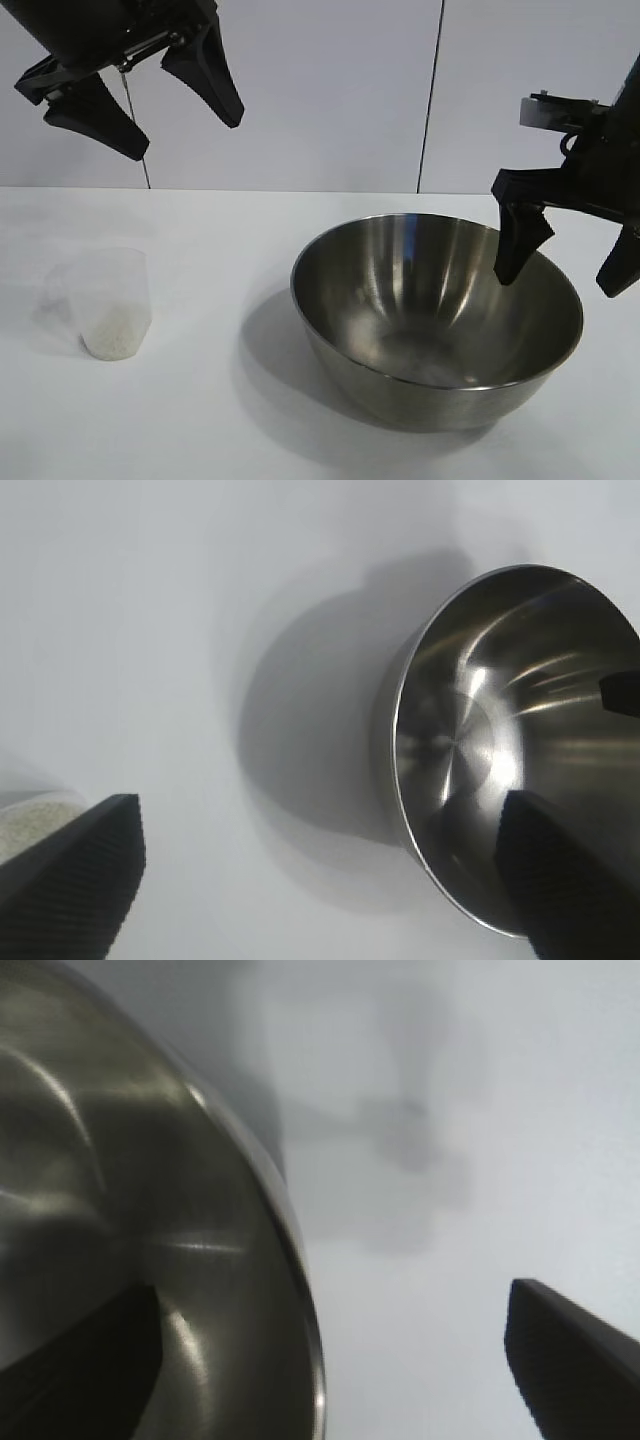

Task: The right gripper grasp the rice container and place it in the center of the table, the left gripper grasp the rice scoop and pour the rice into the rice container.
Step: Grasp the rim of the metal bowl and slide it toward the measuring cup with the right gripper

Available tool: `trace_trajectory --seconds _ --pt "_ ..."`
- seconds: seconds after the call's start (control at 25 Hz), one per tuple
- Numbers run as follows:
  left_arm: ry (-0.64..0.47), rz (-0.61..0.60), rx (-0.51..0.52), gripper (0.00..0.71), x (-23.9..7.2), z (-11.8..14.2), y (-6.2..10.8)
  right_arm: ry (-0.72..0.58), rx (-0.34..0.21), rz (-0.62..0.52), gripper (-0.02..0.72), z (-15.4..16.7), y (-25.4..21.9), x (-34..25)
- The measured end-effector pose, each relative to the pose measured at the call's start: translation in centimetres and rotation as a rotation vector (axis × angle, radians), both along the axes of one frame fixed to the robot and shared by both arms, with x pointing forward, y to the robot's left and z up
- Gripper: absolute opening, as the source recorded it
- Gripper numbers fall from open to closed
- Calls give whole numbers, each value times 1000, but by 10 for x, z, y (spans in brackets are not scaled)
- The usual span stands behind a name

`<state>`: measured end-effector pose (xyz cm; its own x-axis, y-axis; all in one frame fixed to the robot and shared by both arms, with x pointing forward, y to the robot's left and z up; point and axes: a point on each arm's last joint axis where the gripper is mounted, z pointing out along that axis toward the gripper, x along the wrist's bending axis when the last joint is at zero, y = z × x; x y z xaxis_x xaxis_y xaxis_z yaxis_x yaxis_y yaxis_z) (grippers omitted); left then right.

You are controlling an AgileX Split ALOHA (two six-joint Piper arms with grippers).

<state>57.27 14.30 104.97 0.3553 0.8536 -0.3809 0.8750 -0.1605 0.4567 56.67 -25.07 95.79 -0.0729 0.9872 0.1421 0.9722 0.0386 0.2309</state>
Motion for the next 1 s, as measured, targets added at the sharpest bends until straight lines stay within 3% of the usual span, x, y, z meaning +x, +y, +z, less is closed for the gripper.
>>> trace_trajectory --seconds 0.48,0.56,0.92,1.0 --pt "0 0 0 686 0 0 0 73 24 5 602 -41 10 7" --pt "0 0 0 686 0 0 0 75 27 18 547 -42 16 6" --pt "1 0 0 686 0 0 0 64 34 24 101 -42 24 6" --pt "1 0 0 686 0 0 0 64 34 24 39 -42 24 6"
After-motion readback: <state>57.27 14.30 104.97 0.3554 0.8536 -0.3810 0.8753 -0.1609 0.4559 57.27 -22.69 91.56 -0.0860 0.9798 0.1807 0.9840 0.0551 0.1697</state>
